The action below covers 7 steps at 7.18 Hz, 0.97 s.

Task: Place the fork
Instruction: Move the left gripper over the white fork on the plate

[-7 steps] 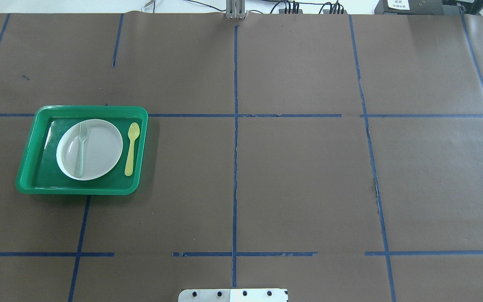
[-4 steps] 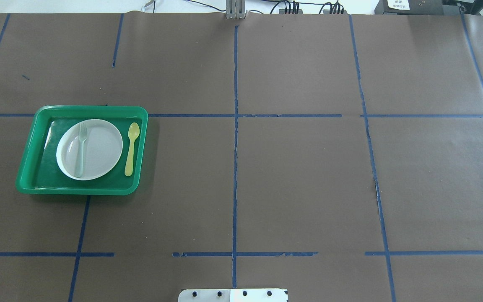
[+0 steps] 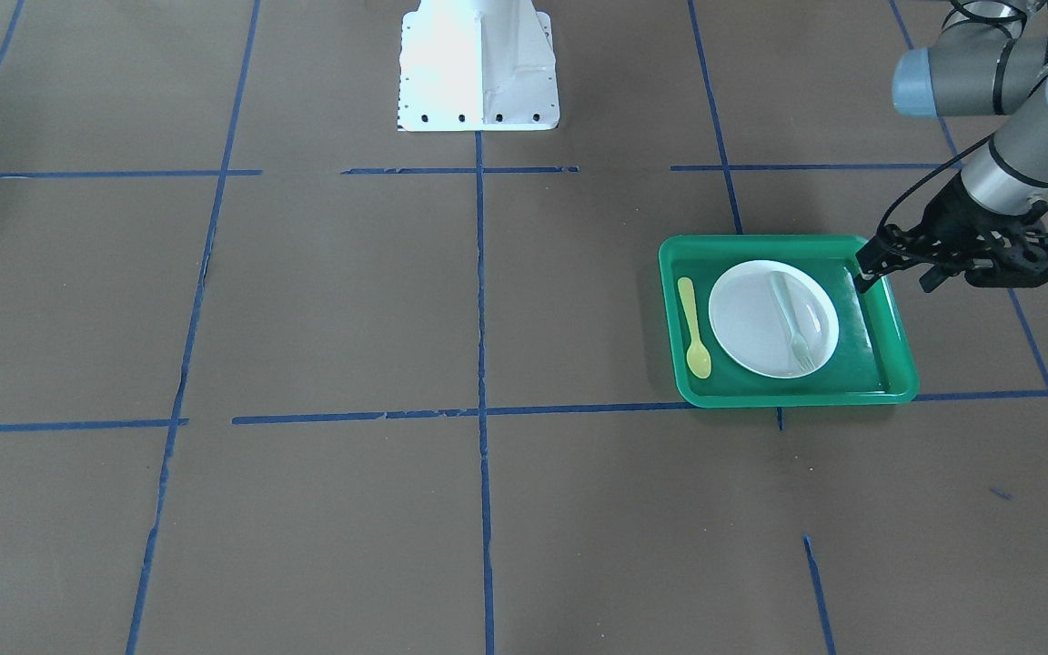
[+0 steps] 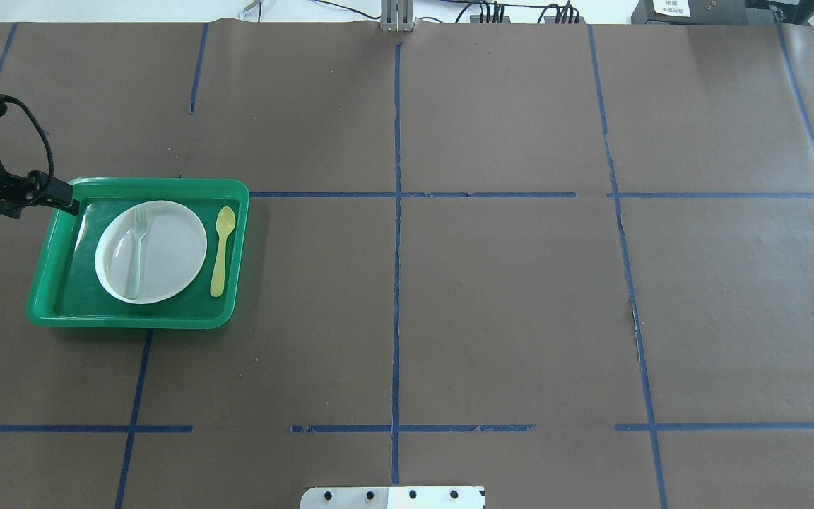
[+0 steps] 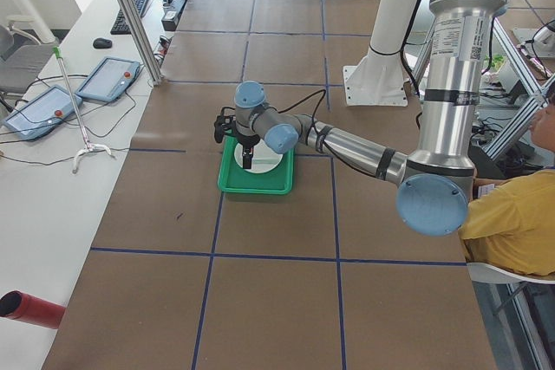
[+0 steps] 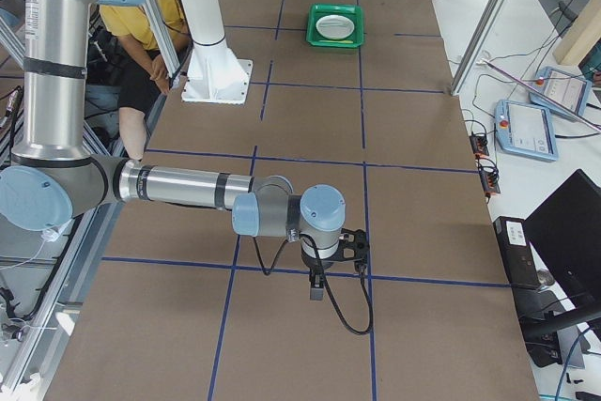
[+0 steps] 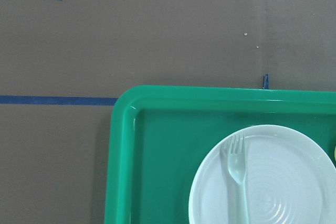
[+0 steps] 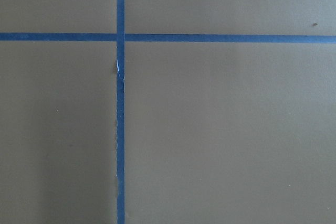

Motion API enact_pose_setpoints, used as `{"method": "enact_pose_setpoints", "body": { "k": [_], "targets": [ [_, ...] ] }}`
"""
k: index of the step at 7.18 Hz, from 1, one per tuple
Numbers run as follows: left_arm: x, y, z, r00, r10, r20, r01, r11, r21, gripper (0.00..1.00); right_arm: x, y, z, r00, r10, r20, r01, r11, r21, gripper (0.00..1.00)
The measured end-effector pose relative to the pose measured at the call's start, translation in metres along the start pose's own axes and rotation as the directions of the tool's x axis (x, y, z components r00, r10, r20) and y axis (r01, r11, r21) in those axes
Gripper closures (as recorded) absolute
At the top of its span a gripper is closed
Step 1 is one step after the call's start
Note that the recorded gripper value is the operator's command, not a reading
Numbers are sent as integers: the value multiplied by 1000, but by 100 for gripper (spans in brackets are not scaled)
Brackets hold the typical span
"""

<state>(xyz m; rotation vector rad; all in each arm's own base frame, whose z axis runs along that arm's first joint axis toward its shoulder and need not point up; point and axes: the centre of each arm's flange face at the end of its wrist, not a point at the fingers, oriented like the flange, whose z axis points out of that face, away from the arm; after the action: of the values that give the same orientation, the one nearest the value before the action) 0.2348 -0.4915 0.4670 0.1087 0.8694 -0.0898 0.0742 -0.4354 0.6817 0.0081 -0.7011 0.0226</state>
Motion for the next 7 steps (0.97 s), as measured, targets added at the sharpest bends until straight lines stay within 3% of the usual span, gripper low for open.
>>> {"method": "enact_pose_setpoints", "body": {
  "k": [2,5,7],
  "targets": [
    [50,3,42,998,-42,40,41,999,22,5,0,0,0,1000,0,0,0,1000,0,0],
    [73,9,80,997,-32,65,33,999,-13,8,0,0,0,1000,0,0,0,1000,0,0],
    [80,8,93,997,-25,72,27,999,-27,17,0,0,0,1000,0,0,0,1000,0,0]
  ]
}}
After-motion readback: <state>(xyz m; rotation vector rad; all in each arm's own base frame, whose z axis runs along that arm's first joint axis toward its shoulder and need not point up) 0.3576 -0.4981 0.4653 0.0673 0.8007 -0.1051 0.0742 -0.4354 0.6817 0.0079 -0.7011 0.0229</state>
